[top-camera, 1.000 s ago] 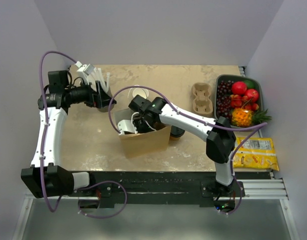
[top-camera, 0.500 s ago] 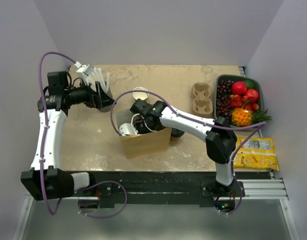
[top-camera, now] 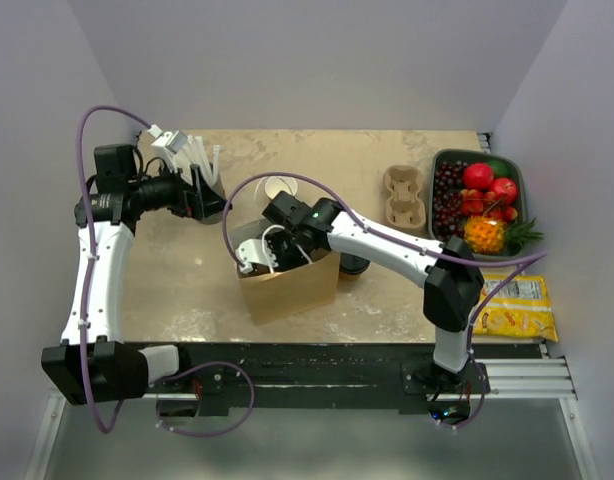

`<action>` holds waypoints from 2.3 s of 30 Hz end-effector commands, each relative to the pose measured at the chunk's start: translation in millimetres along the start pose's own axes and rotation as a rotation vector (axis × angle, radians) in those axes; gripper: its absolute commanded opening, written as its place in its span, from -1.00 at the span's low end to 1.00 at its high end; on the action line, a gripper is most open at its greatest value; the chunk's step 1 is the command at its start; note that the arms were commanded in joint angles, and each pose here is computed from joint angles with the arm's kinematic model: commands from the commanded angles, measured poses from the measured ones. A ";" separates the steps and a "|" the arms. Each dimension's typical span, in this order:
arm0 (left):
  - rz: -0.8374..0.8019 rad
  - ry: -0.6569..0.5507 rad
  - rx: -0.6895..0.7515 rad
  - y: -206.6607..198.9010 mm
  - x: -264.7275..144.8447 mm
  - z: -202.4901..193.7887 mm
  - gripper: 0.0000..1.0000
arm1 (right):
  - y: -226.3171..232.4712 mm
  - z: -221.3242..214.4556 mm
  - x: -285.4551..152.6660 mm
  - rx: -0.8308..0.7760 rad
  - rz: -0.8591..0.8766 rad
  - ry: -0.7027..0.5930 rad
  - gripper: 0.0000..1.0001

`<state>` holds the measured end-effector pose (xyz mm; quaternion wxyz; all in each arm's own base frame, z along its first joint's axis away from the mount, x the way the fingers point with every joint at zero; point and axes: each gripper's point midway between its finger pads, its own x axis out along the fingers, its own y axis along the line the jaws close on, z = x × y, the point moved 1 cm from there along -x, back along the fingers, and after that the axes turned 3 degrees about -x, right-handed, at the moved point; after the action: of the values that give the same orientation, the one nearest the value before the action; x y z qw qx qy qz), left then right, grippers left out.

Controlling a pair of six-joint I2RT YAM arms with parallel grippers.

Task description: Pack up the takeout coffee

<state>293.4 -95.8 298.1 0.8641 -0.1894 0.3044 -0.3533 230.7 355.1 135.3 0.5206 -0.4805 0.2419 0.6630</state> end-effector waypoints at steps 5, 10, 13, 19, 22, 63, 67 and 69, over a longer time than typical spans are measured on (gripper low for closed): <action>-0.059 -0.037 0.040 -11.2 0.2 3.1 0.99 | -16.5 38.2 -51.8 -0.006 -0.104 -0.113 0.49; -0.161 -0.021 0.074 -36.7 5.2 3.3 0.99 | -22.0 46.2 -66.7 -0.011 -0.148 -0.138 0.50; -0.152 0.001 0.090 -37.7 7.5 -5.4 0.99 | -21.3 50.4 -74.4 -0.020 -0.163 -0.158 0.50; -0.166 0.050 0.134 -41.0 8.3 -18.0 0.90 | -28.4 60.6 -93.8 -0.031 -0.230 -0.202 0.50; -0.195 0.073 0.169 -46.1 5.0 -20.5 0.86 | -31.3 62.5 -98.8 -0.025 -0.246 -0.207 0.51; -0.118 0.119 0.529 -54.2 19.1 -4.3 -1.00 | -96.8 -23.6 -301.7 0.519 -0.858 -0.453 0.52; -0.181 0.128 0.568 -62.2 16.0 -11.6 -1.00 | -89.1 -52.2 -269.7 0.558 -0.778 -0.395 0.53; -0.224 0.148 0.614 -66.4 12.2 -19.0 -1.00 | -84.0 -62.4 -255.8 0.585 -0.741 -0.387 0.54</action>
<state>275.0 -144.6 305.8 0.8367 0.0355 0.2674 -0.4767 342.0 213.9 381.8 0.8810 -0.2629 0.0867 0.3837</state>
